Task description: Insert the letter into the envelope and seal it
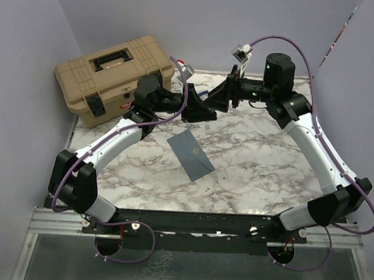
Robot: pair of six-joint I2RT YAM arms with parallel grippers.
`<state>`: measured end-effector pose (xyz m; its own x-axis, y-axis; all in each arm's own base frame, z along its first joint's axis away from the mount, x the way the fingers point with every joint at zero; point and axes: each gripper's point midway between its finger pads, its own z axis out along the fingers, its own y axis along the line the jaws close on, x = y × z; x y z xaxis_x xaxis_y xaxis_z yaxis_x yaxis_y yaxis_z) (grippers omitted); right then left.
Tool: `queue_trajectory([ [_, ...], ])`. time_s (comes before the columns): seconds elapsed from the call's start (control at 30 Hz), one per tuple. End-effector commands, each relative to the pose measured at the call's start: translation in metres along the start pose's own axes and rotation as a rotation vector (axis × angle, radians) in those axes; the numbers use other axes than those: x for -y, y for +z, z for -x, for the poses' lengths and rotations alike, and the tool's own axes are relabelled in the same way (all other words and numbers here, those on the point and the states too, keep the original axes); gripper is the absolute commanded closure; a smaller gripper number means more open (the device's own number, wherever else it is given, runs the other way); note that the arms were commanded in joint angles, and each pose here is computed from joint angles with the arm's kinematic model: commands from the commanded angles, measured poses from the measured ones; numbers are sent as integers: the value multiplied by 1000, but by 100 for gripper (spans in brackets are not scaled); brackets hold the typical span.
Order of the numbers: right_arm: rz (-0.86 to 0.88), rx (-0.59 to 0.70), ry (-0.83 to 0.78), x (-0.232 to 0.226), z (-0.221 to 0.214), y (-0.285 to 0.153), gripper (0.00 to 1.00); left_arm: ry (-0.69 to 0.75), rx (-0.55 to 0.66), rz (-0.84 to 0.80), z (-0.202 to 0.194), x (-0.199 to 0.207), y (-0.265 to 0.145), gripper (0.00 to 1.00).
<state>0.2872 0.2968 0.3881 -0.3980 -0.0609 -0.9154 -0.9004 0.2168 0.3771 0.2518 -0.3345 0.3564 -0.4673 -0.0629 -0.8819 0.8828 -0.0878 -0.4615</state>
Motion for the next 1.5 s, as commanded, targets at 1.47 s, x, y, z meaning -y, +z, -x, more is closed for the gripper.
queue_trajectory([
  [1.47, -361, -95, 608, 79, -104, 23, 32, -230, -93, 403, -87, -94, -23, 100],
])
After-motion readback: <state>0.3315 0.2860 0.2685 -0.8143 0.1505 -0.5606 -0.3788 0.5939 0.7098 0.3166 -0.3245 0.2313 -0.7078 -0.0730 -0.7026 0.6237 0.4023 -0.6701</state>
